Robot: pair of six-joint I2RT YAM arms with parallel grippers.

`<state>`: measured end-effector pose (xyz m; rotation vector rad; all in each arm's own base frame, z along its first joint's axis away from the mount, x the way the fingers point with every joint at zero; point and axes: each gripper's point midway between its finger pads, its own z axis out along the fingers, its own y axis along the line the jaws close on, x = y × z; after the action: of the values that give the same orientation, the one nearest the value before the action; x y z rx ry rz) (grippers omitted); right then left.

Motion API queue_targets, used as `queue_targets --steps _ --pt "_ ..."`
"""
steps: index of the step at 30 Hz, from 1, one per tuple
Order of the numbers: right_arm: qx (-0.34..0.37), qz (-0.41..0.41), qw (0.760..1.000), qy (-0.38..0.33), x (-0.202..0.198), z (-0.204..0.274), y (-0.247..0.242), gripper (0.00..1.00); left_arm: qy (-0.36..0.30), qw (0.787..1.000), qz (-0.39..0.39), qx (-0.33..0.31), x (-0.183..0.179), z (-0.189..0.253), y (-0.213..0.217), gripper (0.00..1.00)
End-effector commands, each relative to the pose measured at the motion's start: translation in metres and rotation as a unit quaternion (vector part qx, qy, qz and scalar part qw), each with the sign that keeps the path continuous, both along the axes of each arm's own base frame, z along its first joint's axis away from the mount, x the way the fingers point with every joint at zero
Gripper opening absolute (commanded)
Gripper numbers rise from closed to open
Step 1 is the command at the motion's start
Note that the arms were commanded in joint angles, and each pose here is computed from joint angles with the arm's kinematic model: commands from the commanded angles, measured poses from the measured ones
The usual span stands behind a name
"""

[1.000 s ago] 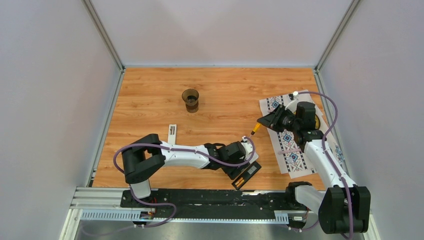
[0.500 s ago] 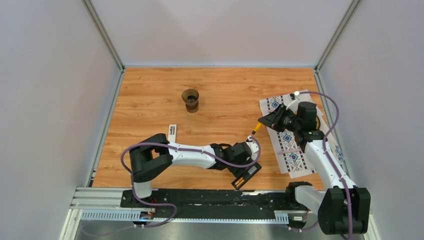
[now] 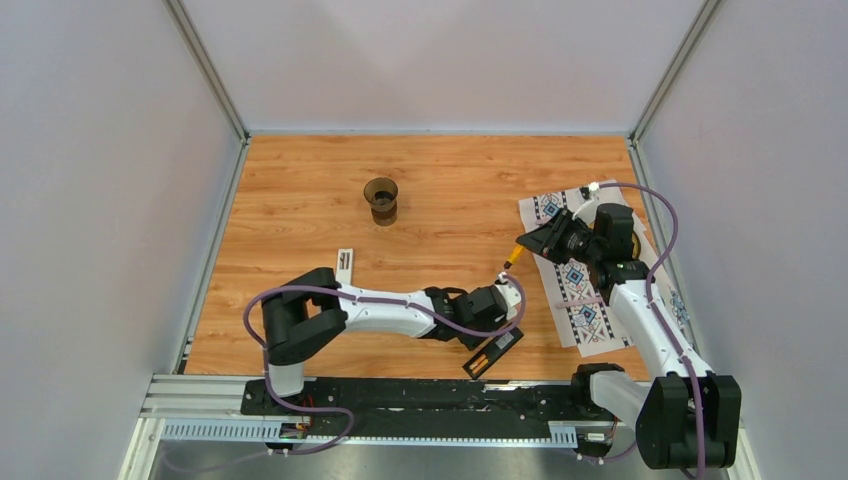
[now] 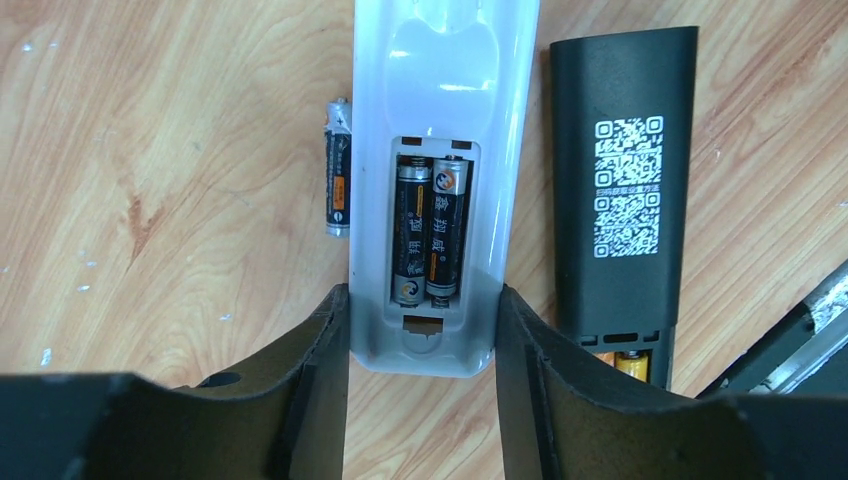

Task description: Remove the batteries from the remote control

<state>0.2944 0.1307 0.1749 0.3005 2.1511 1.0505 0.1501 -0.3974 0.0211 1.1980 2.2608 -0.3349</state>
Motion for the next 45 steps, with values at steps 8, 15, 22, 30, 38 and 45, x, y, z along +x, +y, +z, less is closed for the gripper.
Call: queue_targets --steps 8,15,22,30,38,45 --pt "0.004 0.009 1.0 -0.028 0.004 0.024 0.001 0.0 -0.068 0.989 0.036 -0.124 0.013 0.113 0.017 0.16" --pt "0.003 0.01 0.999 -0.03 0.006 0.024 0.001 0.0 -0.066 0.989 0.071 -0.109 0.017 0.106 0.061 0.16" --pt "0.011 0.013 0.999 -0.027 0.01 0.021 0.003 0.0 -0.038 0.991 0.097 -0.086 0.022 0.068 0.083 0.16" --pt "0.033 0.025 0.999 -0.011 0.011 0.012 0.01 0.0 -0.009 0.996 0.07 -0.06 0.021 0.026 0.064 0.18" --pt "0.031 0.037 0.999 -0.011 0.01 0.009 0.02 0.0 0.008 0.998 0.059 -0.03 0.018 0.001 0.062 0.5" --pt "0.026 0.055 0.998 -0.002 0.009 -0.001 0.035 0.0 0.008 0.996 0.072 -0.046 0.011 0.003 0.078 0.74"
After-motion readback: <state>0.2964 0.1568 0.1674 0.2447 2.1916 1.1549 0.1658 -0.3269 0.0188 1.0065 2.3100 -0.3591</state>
